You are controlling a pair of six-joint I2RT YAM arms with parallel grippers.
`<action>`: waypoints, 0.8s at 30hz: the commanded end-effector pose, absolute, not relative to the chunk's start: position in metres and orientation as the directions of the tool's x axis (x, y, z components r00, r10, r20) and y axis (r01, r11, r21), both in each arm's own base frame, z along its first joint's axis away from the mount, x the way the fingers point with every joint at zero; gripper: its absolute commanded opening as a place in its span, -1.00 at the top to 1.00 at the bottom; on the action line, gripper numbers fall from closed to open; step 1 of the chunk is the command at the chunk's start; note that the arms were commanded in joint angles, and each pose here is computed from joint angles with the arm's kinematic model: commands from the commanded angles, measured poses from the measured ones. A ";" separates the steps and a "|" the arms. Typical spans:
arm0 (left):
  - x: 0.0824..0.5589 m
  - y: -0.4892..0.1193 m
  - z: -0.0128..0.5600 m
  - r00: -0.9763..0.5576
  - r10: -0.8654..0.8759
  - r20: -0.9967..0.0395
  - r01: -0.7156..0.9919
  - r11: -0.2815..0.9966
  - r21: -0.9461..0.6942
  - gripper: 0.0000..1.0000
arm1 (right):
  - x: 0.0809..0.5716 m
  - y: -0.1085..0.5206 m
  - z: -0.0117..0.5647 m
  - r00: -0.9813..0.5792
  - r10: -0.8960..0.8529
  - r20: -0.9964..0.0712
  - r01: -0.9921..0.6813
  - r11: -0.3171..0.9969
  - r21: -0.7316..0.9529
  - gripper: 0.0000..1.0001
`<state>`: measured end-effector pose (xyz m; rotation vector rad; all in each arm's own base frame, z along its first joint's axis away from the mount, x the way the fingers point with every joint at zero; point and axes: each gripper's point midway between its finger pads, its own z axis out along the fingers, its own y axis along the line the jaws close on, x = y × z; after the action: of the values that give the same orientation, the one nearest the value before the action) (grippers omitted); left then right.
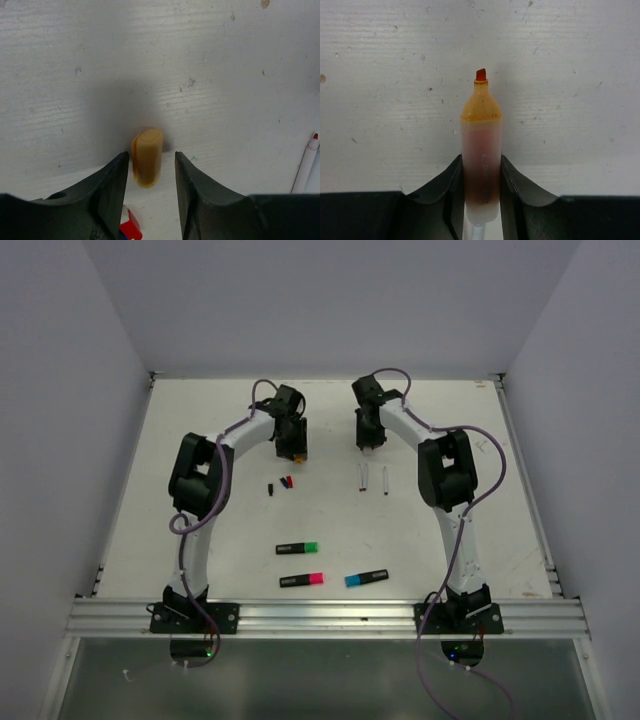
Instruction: Open the pen caps
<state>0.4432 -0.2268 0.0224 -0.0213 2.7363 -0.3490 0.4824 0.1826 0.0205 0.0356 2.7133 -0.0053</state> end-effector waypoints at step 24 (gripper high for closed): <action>0.452 -0.205 0.121 -0.848 -0.156 -0.507 -0.016 0.963 -0.269 -0.25 | 0.432 0.162 0.196 -0.814 0.171 -0.556 0.133 0.985 0.109 -0.22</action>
<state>0.4486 -0.2107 0.0634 -0.0800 2.6683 -0.3125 0.4703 0.1765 0.1155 0.1191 2.6204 0.0285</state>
